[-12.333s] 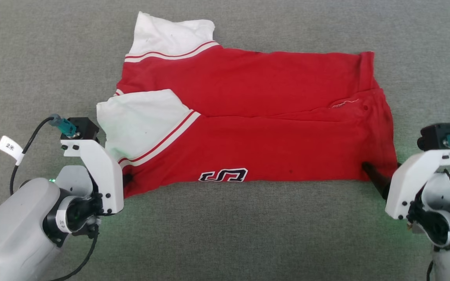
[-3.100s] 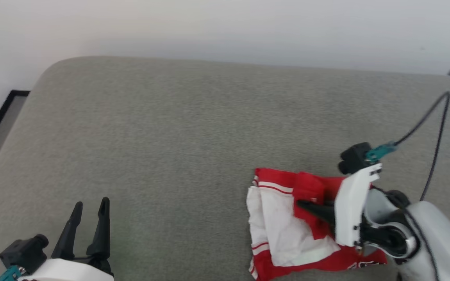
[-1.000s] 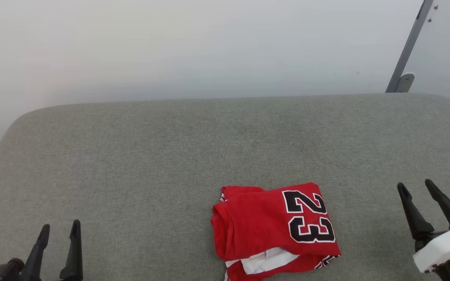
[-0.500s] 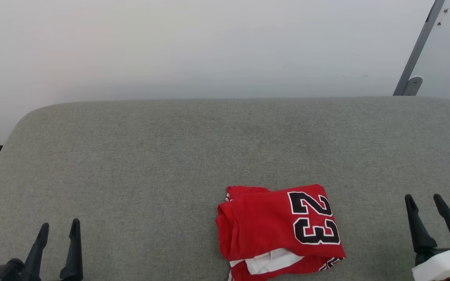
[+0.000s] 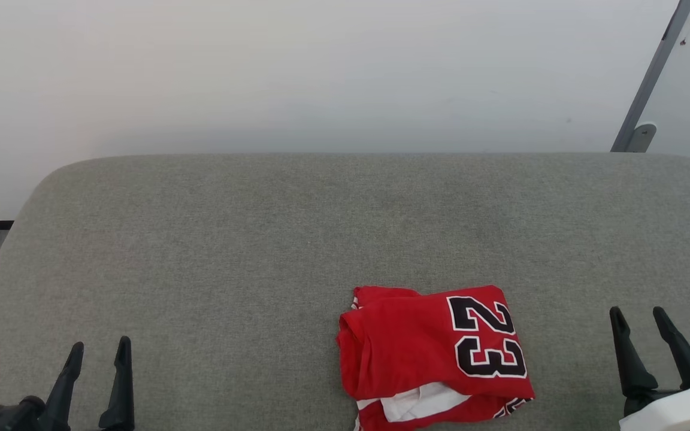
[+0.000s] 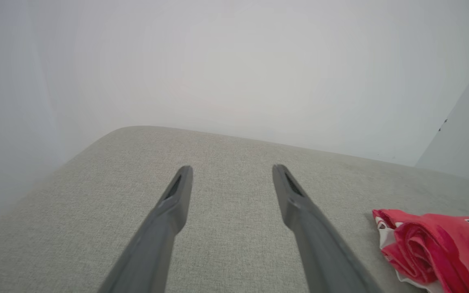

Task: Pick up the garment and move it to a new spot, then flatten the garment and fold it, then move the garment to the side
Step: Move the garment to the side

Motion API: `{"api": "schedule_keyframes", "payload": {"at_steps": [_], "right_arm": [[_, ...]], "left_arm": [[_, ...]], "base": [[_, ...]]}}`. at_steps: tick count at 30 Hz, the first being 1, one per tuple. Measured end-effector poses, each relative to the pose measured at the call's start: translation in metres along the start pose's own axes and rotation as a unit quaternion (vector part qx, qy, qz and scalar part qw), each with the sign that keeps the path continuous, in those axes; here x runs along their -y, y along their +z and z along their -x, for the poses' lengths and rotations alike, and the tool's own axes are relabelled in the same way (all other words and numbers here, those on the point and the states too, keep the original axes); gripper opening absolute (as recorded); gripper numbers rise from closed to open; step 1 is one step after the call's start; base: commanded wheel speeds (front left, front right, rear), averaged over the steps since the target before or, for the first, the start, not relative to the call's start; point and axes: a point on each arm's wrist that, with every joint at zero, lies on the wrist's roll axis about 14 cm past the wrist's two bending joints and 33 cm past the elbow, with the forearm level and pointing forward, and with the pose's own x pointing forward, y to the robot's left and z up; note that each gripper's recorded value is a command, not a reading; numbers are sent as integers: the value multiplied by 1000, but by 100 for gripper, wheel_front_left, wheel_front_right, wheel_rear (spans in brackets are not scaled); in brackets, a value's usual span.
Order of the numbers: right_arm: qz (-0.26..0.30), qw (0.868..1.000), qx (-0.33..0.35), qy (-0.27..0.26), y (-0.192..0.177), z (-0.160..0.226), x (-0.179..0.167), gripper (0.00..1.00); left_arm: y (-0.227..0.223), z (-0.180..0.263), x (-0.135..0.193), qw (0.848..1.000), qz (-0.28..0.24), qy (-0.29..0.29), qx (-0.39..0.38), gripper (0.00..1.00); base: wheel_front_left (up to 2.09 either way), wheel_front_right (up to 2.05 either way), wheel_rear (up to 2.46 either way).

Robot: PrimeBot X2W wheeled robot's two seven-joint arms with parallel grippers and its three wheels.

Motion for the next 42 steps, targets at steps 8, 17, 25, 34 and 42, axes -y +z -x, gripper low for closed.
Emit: {"api": "schedule_keyframes", "payload": {"at_steps": [8,17,25,34,42], "right_arm": [[-2,1000,-9,8,-6,0,-6,100],[-3,999,-35,31,-20,-2,-17,100],[3,990,-117,83,-40,-18,-38,100],[36,948,-279,148,-71,-30,-63,100],[77,901,-392,167,-92,-42,-67,100]], "left_arm": [[0,1,1,1000,-1,-2,0,100],[1,5,-1,1000,0,3,2,100],[0,9,-3,1000,6,11,2,100],[-8,16,-5,1000,18,18,-9,100],[-17,20,-7,999,23,27,-25,100]], "base": [[0,0,0],[0,0,0],[0,0,0],[0,0,0],[0,0,0]]}}
